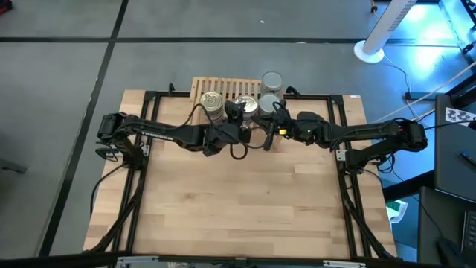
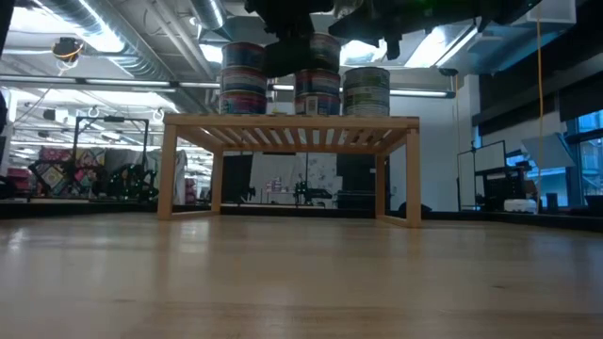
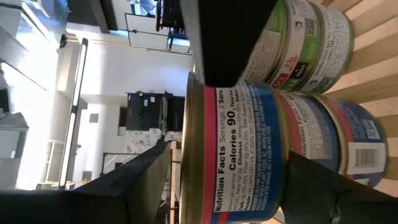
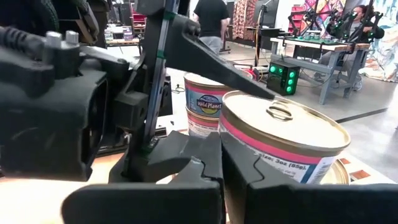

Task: Stack canned seafood by type on shelf
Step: Stack the blue tuna can on top of the blue tuna cans on the shelf

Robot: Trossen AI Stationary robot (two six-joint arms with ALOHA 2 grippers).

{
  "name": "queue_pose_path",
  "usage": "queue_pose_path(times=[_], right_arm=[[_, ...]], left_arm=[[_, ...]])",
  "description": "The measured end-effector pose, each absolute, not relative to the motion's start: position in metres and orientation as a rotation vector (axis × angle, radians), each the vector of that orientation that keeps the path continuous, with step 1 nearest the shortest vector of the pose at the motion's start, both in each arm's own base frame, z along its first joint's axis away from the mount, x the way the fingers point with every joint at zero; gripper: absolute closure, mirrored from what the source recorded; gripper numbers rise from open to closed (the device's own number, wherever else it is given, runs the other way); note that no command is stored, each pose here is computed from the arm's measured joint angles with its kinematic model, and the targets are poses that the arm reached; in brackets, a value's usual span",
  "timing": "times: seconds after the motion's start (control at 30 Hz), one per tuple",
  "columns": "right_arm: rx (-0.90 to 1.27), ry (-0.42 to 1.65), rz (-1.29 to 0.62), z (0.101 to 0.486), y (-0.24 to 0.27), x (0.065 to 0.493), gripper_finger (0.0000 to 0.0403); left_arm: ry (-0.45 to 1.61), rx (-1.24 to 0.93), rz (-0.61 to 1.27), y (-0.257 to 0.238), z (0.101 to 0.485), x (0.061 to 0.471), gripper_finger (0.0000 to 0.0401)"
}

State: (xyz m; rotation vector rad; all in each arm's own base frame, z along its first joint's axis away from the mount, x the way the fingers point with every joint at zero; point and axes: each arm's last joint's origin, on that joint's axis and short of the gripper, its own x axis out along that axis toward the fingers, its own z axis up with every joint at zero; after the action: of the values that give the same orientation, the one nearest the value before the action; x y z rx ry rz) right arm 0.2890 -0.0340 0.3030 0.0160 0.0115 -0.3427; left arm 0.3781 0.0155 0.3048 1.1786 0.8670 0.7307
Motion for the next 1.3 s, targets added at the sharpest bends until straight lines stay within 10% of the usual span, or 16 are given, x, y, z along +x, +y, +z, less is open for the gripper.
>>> queue_pose_path(times=[1.3], right_arm=[[0.02, -0.026, -0.485, 0.298, -0.044, 0.296, 0.0402]], left_arm=[[0.792, 1.174, 0.69, -0.02, 0.306, 0.377, 0.0135]])
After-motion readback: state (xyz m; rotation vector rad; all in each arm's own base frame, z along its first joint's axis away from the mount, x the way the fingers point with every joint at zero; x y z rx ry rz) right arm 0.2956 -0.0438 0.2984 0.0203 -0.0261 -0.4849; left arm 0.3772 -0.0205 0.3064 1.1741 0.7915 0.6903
